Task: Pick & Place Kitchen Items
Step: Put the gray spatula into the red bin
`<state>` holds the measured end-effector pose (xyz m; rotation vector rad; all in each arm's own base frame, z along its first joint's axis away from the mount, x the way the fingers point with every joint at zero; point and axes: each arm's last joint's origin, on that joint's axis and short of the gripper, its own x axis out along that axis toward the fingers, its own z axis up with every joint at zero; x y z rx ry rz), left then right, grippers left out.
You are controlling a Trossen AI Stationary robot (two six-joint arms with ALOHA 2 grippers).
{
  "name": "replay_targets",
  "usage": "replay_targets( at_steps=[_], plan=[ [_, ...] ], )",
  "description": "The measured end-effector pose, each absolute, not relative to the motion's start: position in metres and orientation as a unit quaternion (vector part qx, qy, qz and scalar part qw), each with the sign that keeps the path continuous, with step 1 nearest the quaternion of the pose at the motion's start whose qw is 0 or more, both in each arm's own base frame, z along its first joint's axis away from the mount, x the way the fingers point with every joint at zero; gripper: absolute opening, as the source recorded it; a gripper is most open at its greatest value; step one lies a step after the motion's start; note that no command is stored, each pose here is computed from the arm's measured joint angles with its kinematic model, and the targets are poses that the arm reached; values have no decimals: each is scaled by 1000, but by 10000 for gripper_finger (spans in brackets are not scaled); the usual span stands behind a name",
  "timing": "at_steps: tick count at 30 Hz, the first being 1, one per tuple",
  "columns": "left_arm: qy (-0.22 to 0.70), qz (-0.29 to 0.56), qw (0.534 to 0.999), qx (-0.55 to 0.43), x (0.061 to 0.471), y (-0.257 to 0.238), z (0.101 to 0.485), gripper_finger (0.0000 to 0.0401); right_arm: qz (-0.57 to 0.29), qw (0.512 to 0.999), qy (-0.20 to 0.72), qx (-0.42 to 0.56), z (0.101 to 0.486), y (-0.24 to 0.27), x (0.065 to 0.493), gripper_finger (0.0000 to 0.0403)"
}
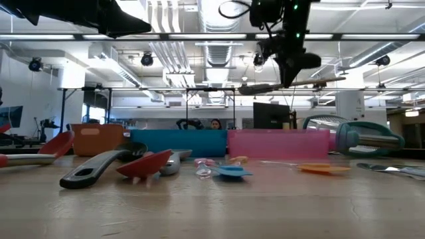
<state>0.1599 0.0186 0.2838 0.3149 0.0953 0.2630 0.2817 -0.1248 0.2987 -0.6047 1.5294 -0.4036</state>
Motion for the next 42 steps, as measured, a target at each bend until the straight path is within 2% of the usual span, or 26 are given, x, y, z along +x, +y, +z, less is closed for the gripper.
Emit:
replay_targets(
  at_steps=[8,14,18,29,42],
  plan=[
    [47,130,978,156,160,18,284,99,-130,600,698,-369,277,-180,292,41],
    [47,131,978,156,160,19,284,99,-89,534,742,-395,250,-197,298,41],
    [47,130,978,156,160,19,284,99,-61,515,757,-398,233,-200,304,41],
    [47,130,978,156,160,19,284,99,-2,505,768,-393,198,-195,320,41],
    [47,131,978,156,160,19,284,99,37,554,746,-367,196,-176,328,41]
  ],
)
